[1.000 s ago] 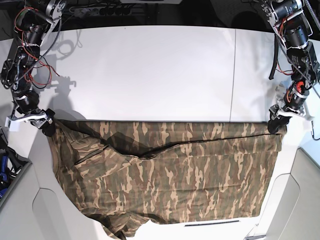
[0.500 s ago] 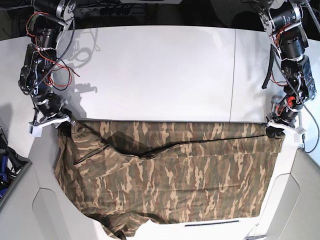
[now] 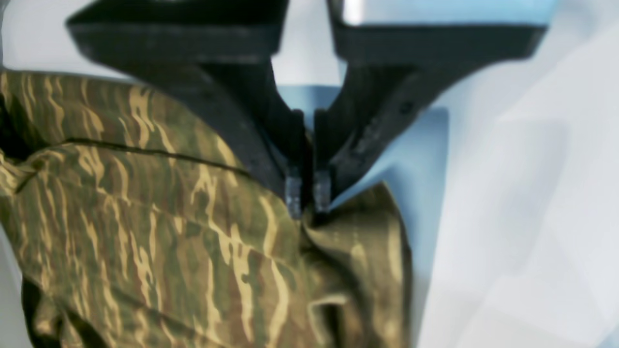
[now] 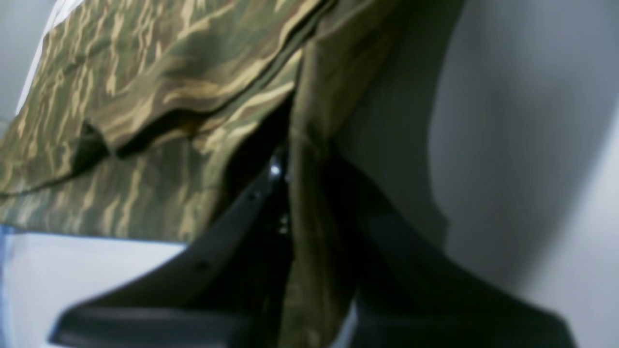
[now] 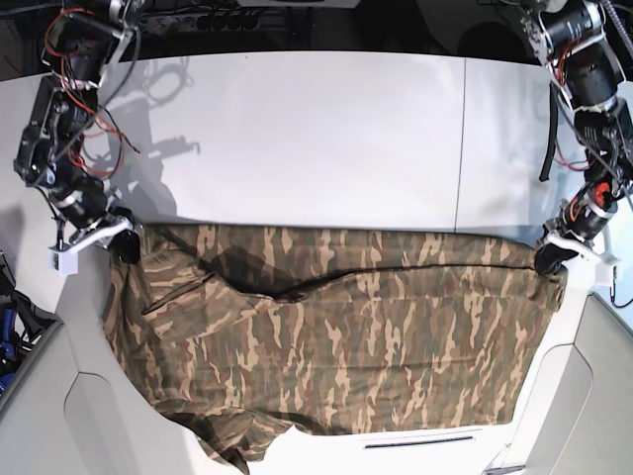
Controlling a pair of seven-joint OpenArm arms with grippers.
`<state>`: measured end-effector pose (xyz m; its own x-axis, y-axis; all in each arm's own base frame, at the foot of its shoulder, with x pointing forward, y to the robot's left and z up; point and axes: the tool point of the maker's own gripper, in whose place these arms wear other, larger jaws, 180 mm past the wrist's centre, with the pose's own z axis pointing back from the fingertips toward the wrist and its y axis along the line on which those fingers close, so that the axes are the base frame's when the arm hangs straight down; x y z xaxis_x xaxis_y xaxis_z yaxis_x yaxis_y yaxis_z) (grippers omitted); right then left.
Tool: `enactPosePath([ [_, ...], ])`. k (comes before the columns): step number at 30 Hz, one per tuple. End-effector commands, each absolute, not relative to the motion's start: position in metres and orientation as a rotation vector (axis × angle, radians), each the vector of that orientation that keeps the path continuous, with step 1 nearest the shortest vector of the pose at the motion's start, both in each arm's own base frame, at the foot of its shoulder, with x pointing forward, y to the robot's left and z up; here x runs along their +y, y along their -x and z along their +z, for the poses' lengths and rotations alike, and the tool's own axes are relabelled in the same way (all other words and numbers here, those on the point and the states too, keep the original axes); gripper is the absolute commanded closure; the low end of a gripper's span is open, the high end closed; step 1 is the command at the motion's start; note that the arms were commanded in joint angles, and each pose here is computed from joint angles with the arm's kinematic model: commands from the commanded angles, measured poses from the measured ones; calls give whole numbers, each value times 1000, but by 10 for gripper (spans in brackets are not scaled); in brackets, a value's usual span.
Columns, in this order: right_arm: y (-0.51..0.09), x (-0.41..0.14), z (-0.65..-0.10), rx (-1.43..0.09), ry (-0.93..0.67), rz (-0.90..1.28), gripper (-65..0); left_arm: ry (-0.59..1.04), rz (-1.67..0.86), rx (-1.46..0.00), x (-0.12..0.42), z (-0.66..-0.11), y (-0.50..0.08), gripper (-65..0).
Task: Fold the T-shirt properly
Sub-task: 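Lower the shirt edge and open both grippers, withdrawing them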
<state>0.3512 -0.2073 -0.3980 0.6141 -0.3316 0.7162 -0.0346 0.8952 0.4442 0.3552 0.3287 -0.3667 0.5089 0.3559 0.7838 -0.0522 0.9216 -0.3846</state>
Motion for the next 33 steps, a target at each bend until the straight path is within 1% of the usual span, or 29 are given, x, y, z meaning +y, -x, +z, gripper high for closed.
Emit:
enactPosePath([
  [1,-356,-218,-381,-955,-429,-161,0,323,205,-1069,333,-345,-358,0],
  [6,-326,-236,-381,-931,-381,-128,0,272,113,-1059,324,-339,-323,0],
  [10,-295,-243,-384,-860,-367,-97,0,275,86,-1003,317,-341,-288,0],
  [13,-275,-246,-385,-816,-368,-89,0,277,84,-993,317,-336,-266,0],
  [20,-238,-263,-378,-803,-331,-102,0,241,41,-937,301,-331,-215,0],
  [27,-207,-271,-385,-740,-300,-102,0,241,16,-860,284,-338,-177,0],
  [33,-195,-273,-391,-712,-292,-108,0,245,18,-832,280,-343,-168,0],
])
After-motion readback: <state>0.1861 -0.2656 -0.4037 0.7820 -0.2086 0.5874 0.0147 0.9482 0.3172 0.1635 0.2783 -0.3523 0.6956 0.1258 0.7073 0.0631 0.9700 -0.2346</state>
